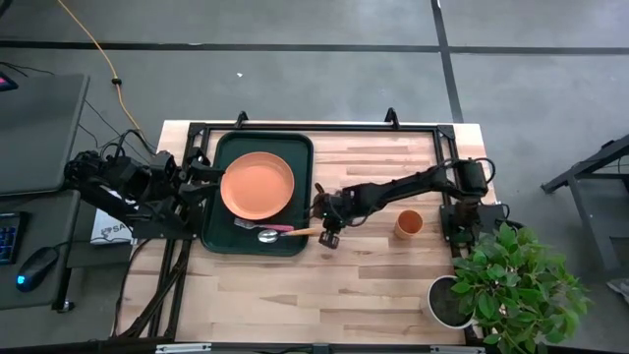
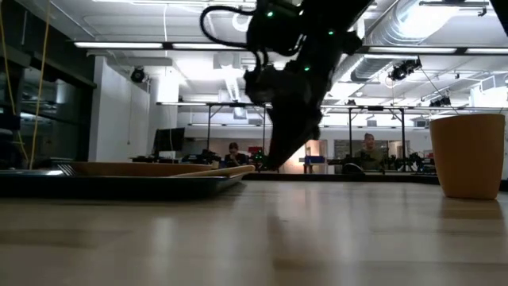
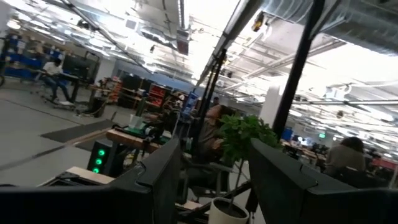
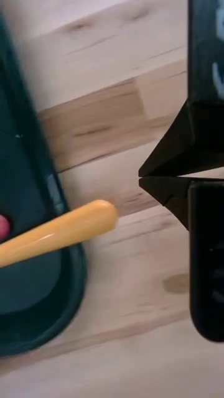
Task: Pick and place plate/cup/fork/spoon on tray
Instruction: Put the yellow spoon on the black serving tray to the right side of the pink fork
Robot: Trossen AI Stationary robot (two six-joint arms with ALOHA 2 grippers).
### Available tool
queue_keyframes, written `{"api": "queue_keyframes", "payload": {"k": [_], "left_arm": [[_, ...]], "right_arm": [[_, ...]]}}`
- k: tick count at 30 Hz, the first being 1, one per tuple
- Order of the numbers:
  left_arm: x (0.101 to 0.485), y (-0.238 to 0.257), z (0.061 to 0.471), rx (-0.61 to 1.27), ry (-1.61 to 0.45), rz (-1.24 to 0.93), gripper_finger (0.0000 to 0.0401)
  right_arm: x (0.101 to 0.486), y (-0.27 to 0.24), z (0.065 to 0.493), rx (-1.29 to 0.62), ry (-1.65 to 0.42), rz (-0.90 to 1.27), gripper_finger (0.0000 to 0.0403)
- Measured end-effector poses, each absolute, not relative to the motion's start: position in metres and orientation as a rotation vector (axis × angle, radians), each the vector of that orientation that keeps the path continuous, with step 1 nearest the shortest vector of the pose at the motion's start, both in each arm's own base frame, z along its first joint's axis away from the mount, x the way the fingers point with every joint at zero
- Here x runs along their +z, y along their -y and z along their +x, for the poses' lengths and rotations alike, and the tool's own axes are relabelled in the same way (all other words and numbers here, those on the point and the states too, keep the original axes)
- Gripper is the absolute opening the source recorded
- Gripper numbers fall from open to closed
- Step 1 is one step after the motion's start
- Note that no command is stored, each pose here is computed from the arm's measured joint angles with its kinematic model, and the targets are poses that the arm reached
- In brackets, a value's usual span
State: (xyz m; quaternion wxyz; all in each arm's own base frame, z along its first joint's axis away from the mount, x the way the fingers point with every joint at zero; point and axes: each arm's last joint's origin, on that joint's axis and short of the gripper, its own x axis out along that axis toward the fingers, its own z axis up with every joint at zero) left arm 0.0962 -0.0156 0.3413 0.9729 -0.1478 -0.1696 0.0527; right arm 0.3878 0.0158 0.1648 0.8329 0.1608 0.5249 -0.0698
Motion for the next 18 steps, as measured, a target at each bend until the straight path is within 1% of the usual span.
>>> {"api": "queue_keyframes", "payload": {"k": [4, 7, 14, 18], "left_arm": [[0.341, 0.015, 0.096, 0.14, 0.343, -0.304, 0.0172], [0.341, 0.014, 0.096, 0.148, 0.344, -0.306, 0.0172], [0.341, 0.014, 0.096, 0.148, 0.345, -0.306, 0.0172], [0.341, 0.014, 0.096, 0.148, 0.345, -0.306, 0.0172]], "right_arm": [[0.171, -0.016, 0.399, -0.121, -1.082, 0.291, 0.0], [0.162, -0.014, 0.401, -0.123, -1.115, 0.278, 0.0], [0.154, -0.013, 0.402, -0.126, -1.15, 0.298, 0.0], [0.156, -0.02, 0.405, -0.082, -1.114, 0.324, 0.0]]}}
